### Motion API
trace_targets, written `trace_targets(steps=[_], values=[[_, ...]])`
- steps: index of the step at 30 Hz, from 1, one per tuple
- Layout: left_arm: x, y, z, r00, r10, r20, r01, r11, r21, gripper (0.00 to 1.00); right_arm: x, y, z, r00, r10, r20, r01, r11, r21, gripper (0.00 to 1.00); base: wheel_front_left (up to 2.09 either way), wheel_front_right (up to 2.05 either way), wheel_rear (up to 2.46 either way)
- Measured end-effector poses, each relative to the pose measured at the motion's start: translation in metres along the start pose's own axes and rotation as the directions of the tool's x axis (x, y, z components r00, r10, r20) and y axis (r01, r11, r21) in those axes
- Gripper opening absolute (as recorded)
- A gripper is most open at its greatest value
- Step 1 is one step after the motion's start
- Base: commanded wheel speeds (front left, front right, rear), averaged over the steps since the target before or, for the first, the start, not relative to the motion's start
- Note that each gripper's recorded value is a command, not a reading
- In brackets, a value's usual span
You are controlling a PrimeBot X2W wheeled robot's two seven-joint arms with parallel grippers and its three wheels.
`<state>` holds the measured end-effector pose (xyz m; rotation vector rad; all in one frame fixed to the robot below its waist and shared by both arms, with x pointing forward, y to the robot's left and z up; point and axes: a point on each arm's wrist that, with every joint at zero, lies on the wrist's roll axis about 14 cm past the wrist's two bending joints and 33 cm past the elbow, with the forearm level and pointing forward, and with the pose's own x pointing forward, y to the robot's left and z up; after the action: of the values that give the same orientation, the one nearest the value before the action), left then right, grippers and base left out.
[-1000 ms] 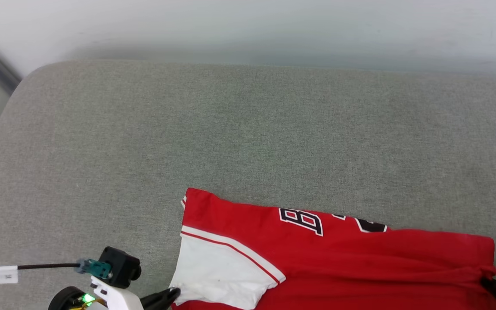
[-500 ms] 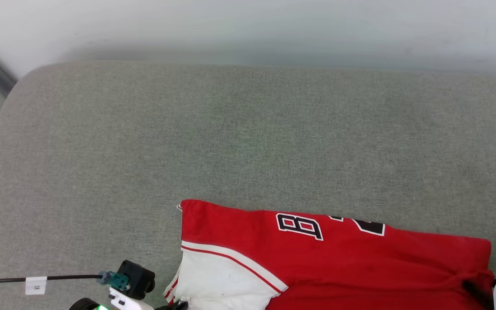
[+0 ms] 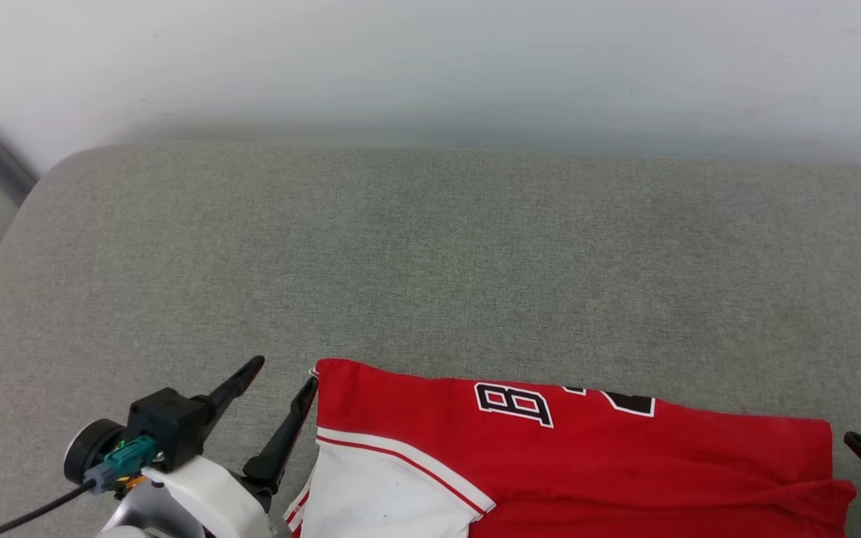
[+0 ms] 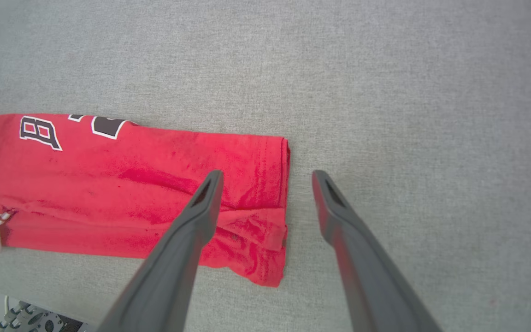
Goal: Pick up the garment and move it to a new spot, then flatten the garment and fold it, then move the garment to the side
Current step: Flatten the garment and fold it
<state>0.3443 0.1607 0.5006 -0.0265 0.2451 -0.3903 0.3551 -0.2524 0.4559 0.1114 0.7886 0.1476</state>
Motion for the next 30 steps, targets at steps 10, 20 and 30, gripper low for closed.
trace_targets(steps=[10,20,30], values=[[-0.007,0.039,0.066,0.894,0.233,0.383,-0.249,0.968,-0.007,1.0,0.004,-0.001,-0.021,0.999,-0.05,-0.02,0.053,0.98,0.194,1.0,0.0,0.0,0.0],[-0.025,0.038,0.094,0.81,0.251,0.53,-0.35,0.932,0.094,1.0,0.038,-0.002,-0.066,0.989,-0.081,-0.123,0.118,0.935,0.334,1.0,0.0,0.0,0.0],[-0.028,0.044,0.087,0.812,0.262,0.521,-0.371,0.922,0.115,1.0,0.061,0.011,-0.08,0.989,-0.032,-0.146,0.086,0.922,0.378,1.0,0.0,0.0,0.0]])
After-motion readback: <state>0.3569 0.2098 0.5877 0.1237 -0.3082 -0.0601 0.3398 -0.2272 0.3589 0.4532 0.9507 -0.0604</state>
